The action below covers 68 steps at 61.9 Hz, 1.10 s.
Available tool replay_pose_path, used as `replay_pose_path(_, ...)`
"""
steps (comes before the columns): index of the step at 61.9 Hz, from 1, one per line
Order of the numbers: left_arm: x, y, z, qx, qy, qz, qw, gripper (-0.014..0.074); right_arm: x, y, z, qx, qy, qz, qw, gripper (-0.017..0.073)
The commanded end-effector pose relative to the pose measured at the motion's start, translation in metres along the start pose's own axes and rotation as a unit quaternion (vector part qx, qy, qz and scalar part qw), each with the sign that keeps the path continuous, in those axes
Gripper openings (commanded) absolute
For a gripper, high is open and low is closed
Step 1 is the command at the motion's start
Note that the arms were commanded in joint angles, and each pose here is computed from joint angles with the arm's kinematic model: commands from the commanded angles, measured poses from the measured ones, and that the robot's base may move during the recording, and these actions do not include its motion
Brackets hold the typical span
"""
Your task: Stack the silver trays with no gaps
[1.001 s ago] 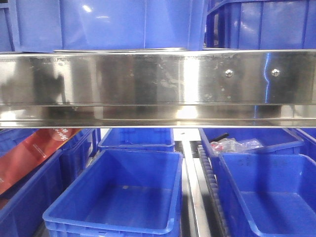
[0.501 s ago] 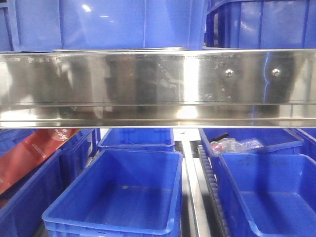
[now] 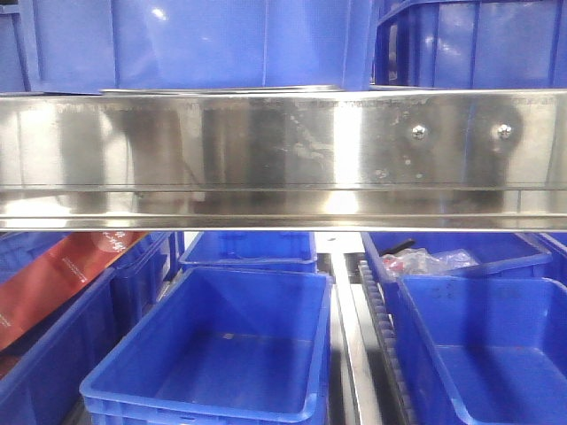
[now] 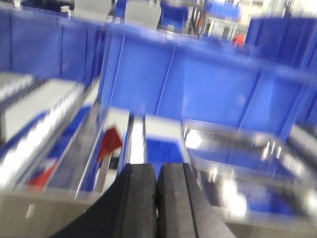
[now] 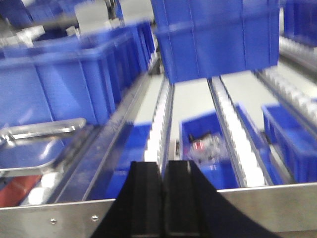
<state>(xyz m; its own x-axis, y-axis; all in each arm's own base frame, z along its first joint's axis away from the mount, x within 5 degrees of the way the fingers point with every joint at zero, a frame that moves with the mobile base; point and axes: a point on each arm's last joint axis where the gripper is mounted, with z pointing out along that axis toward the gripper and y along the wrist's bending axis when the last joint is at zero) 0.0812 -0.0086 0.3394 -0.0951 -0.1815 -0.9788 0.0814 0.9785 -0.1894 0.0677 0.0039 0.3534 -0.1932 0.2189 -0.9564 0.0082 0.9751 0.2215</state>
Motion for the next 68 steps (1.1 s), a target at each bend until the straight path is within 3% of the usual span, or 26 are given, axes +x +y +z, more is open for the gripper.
replay_pose_path(1,-0.016,-0.002,0.003,0.007,-0.059,-0.035,0.998,-0.0017,-0.016,0.003,0.007,-0.006,-0.039,0.009,0.999,-0.0078)
replay_pose_path(6,-0.018,-0.001,0.01,0.005,-0.056,-0.038,0.998,-0.0017,-0.028,0.006,0.013,-0.025,-0.074,0.046,0.996,-0.0078)
replay_pose_path(11,-0.018,-0.003,0.02,0.005,0.007,-0.036,0.999,-0.0017,-0.035,0.011,0.027,-0.033,-0.02,0.044,0.998,-0.0078)
replay_pose_path(16,-0.034,-0.008,0.028,0.011,0.04,-0.03,0.999,-0.0017,-0.045,0.023,0.043,-0.071,0.046,0.011,0.996,-0.0078)
replay_pose_path(22,-0.06,-0.02,0.042,0.039,0.089,-0.014,0.995,-0.0017,-0.063,0.041,0.062,-0.121,0.06,0.004,0.991,-0.0078)
replay_pose_path(26,-0.07,-0.03,0.06,0.067,0.142,0.003,0.988,-0.0017,-0.072,0.057,0.078,-0.153,0.065,-0.007,0.986,-0.0078)
replay_pose_path(34,-0.084,-0.055,0.101,0.111,0.197,0.051,0.973,-0.0017,-0.075,0.089,0.11,-0.189,0.089,-0.077,0.975,-0.0044)
replay_pose_path(38,-0.091,-0.063,0.115,0.102,0.19,0.06,0.975,-0.0017,-0.074,0.102,0.128,-0.184,0.11,-0.078,0.974,-0.0046)
replay_pose_path(39,-0.093,-0.065,0.119,0.096,0.187,0.05,0.976,-0.0017,-0.073,0.104,0.131,-0.181,0.116,-0.071,0.974,-0.0046)
replay_pose_path(48,-0.088,-0.064,0.148,0.036,0.2,0.05,0.978,-0.0017,-0.066,0.123,0.165,-0.163,0.156,-0.059,0.972,-0.0046)
replay_pose_path(52,-0.08,-0.065,0.16,0.032,0.214,0.05,0.975,-0.0017,-0.062,0.132,0.179,-0.151,0.181,-0.052,0.97,-0.0046)
replay_pose_path(62,-0.061,-0.068,0.184,0.027,0.249,0.047,0.967,-0.0017,-0.05,0.151,0.21,-0.096,0.23,-0.072,0.966,-0.0046)
replay_pose_path(68,-0.056,-0.069,0.194,0.03,0.243,0.047,0.968,-0.0017,-0.046,0.163,0.225,-0.074,0.228,-0.068,0.969,-0.0046)
